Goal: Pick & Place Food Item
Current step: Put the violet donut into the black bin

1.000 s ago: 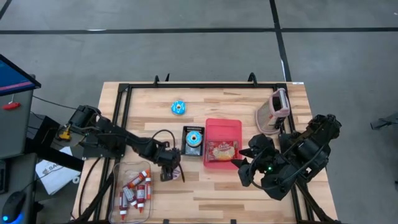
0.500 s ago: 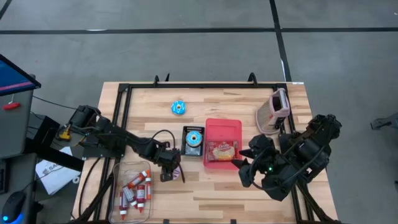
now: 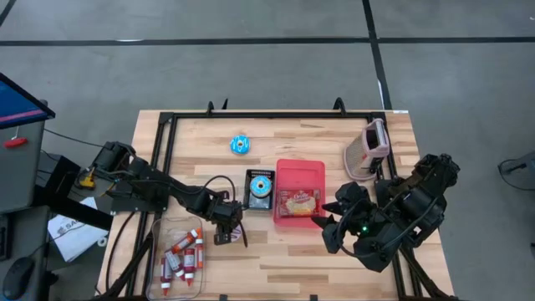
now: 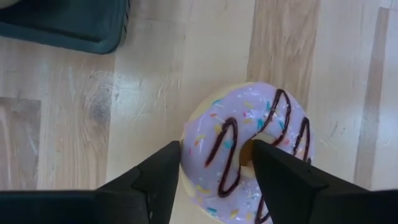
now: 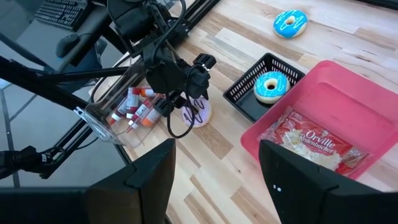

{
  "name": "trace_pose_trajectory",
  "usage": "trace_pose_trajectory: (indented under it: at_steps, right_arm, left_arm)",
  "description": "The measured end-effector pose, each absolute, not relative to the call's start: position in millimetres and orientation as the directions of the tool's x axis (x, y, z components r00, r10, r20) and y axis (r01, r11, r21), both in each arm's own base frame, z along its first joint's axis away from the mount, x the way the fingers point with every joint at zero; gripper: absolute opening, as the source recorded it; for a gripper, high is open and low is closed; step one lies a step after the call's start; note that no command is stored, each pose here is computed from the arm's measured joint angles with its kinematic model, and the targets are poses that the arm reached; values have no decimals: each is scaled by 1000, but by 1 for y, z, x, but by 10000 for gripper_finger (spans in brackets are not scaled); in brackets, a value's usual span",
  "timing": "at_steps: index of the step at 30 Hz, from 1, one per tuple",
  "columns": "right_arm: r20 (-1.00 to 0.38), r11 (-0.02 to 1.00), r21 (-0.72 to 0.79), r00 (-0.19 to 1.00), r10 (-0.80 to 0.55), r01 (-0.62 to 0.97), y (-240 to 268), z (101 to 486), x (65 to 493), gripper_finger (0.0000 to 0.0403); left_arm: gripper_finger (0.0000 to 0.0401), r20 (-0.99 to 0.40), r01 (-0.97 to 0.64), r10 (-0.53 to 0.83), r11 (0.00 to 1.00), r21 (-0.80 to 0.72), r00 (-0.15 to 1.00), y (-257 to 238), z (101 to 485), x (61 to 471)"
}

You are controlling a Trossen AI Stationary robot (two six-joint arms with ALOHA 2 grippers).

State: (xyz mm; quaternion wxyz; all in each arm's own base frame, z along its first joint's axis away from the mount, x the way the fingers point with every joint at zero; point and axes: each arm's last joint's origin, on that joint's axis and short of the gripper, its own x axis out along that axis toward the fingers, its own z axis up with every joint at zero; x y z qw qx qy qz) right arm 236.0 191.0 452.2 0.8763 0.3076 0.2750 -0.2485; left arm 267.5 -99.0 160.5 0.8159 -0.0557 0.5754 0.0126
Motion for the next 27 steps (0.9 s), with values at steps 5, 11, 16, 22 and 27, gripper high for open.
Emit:
trace_pose_trajectory:
  at_steps: [5, 11, 16, 22, 27]
  right_arm:
    - [-634, 686, 406, 727, -265, 604, 191, 452, 236, 223]
    - [-633, 686, 406, 727, -266, 604, 191, 452, 236, 223]
    - [-633, 686, 406, 727, -266, 604, 191, 452, 236, 223]
    - [-633, 686, 406, 727, -266, 604, 191, 452, 236, 223]
    - [-633, 686, 406, 727, -266, 604, 191, 452, 236, 223]
  left_arm:
    - [187, -949, -89, -35, 994, -66, 315, -97, 153, 262]
    - [180, -950, -97, -32, 993, -65, 309, -96, 150, 260]
    - [170, -949, -100, -33, 993, -68, 314, -96, 150, 260]
    - [139, -948, -116, -34, 990, -75, 318, -96, 150, 261]
    - [115, -945, -118, -37, 990, -79, 325, -97, 150, 261]
